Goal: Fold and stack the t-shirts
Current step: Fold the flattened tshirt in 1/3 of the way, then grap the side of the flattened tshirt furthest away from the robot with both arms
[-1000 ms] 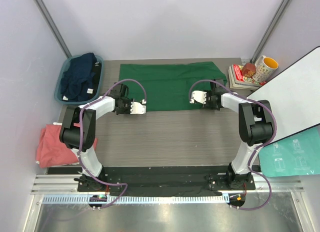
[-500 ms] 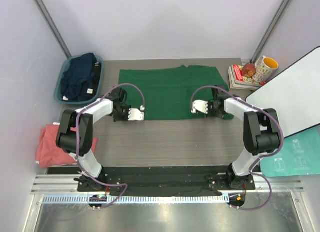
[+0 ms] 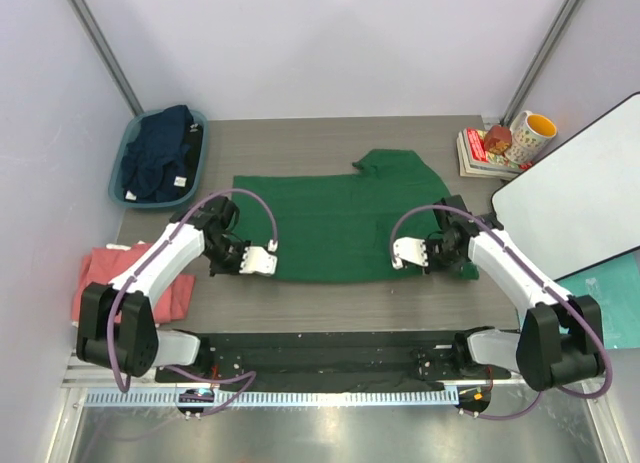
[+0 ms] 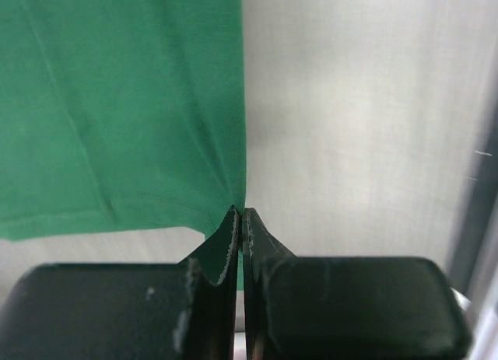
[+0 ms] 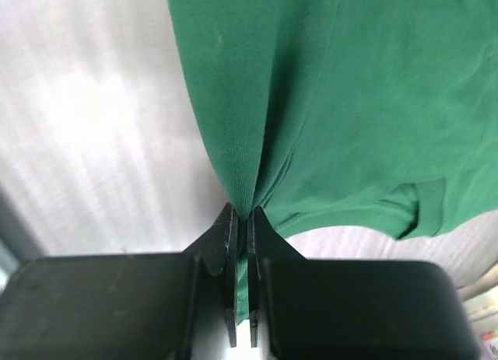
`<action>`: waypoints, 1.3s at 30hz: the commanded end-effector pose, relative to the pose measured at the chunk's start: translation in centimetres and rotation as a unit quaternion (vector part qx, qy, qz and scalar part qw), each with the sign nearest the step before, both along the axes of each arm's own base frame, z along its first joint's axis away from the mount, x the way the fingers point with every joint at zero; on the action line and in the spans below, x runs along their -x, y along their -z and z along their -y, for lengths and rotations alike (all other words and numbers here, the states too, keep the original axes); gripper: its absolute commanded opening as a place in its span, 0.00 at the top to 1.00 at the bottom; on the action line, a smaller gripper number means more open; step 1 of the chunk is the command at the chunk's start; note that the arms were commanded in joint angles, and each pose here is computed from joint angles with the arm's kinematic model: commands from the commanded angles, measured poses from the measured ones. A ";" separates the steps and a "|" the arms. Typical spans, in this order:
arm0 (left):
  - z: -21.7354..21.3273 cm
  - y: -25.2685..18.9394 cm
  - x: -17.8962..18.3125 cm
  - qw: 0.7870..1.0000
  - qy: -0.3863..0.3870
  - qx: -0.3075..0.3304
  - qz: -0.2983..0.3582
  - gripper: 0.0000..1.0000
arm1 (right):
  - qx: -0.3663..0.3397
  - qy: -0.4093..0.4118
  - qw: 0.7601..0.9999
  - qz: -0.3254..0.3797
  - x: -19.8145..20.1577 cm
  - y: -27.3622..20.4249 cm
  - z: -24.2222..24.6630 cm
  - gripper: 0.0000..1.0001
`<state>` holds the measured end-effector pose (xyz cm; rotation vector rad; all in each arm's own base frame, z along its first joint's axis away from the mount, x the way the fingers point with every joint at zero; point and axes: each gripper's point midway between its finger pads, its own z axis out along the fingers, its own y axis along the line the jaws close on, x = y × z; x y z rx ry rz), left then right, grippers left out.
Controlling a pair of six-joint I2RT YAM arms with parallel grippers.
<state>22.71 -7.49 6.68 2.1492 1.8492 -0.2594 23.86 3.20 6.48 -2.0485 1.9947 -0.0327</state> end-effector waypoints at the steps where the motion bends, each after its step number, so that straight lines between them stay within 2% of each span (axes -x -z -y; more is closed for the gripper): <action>1: 0.0 -0.5 5.0 0.996 0.049 0.009 -0.068 1.00 | 0.005 -0.050 0.998 -0.049 3.9 -0.3 0.0 0.96; 5: -0.2 -0.7 6.5 0.994 0.077 0.008 -0.080 1.00 | 0.000 -0.069 0.996 -0.059 5.0 -0.9 -0.7 0.96; 6: -0.2 -0.8 6.7 0.994 0.082 0.008 -0.077 0.93 | 0.000 -0.073 0.995 -0.061 5.2 -1.0 -0.9 0.87; 8: -0.1 -1.0 6.7 0.994 0.079 0.011 -0.073 0.70 | -0.002 -0.077 0.994 -0.074 5.9 -1.2 -1.0 0.73; 10: -0.3 -1.5 7.3 0.993 0.090 0.010 -0.078 0.50 | -0.003 -0.084 0.993 -0.084 6.4 -1.6 -1.1 0.51; 11: -0.3 -1.7 7.3 0.993 0.090 0.010 -0.077 0.36 | -0.004 -0.086 0.993 -0.084 6.5 -1.9 -1.2 0.40; 12: -0.4 -2.1 7.1 0.994 0.087 0.009 -0.071 0.07 | -0.007 -0.083 0.993 -0.079 6.2 -2.2 -1.3 0.26; 13: -0.4 -2.5 7.2 0.994 0.088 0.007 -0.065 0.00 | -0.008 -0.084 0.994 -0.075 6.2 -2.5 -1.3 0.24; 15: -0.5 -3.5 6.5 0.995 0.094 0.006 -0.043 0.00 | -0.014 -0.080 0.995 -0.057 5.2 -3.2 -1.6 0.22; 16: -0.2 -3.9 4.7 0.996 0.085 0.007 -0.005 0.00 | -0.024 -0.066 0.997 -0.023 3.2 -3.5 -2.2 0.22; 17: 0.1 -4.6 3.2 0.997 0.071 0.015 0.029 0.00 | -0.042 -0.009 0.999 -0.002 1.7 -4.1 -2.7 0.23; 19: 0.7 -6.1 -1.1 0.994 0.013 0.034 0.099 0.00 | -0.067 0.053 0.995 0.057 -2.7 -5.1 -3.3 0.27; 20: 1.6 -7.0 -5.0 0.987 -0.008 0.052 0.154 0.00 | -0.073 0.085 0.993 0.036 -4.1 -4.0 -3.5 0.29; 22: 1.8 -8.4 -9.6 0.976 -0.058 0.057 0.200 0.00 | -0.123 0.169 0.977 0.041 -8.1 -5.8 -4.2 0.30; 23: 2.1 -8.9 -11.4 0.971 -0.102 0.075 0.204 0.00 | -0.136 0.198 0.970 0.029 -11.4 -5.7 -4.6 0.31; 24: 2.0 -8.7 -13.9 0.971 -0.123 0.074 0.191 0.00 | -0.159 0.247 0.956 0.016 -12.9 -6.0 -4.7 0.31; 26: 1.9 -8.5 -16.1 0.968 -0.162 0.082 0.173 0.00 | -0.202 0.292 0.935 -0.018 -15.9 -5.8 -4.2 0.31; 27: 1.5 -7.8 -18.1 0.967 -0.174 0.078 0.166 0.00 | -0.223 0.311 0.924 -0.020 -19.2 -5.8 -4.1 0.31; 29: 1.0 -7.4 -19.9 0.965 -0.183 0.072 0.175 0.00 | -0.257 0.349 0.901 -0.028 -22.3 -6.1 -4.0 0.31; 30: 0.6 -7.1 -21.2 0.962 -0.183 0.066 0.190 0.00 | -0.271 0.365 0.890 -0.022 -25.3 -5.7 -3.2 0.31; 32: 0.3 -6.3 -21.9 0.965 -0.169 0.053 0.194 0.00 | -0.318 0.398 0.861 -0.002 -29.4 -7.7 -1.9 0.31; 33: 0.1 -6.3 -22.3 0.966 -0.155 0.042 0.201 0.00 | -0.326 0.413 0.850 -0.001 -30.5 -7.5 -0.9 0.31; 34: -0.1 -5.3 -22.3 0.970 -0.149 0.032 0.189 0.00 | -0.327 0.428 0.842 -0.016 -31.5 -5.3 -0.7 0.31; 39: -0.4 -4.3 -23.1 0.975 -0.133 0.009 0.178 0.00 | -0.362 0.438 0.823 0.009 -35.4 -3.9 -0.1 0.28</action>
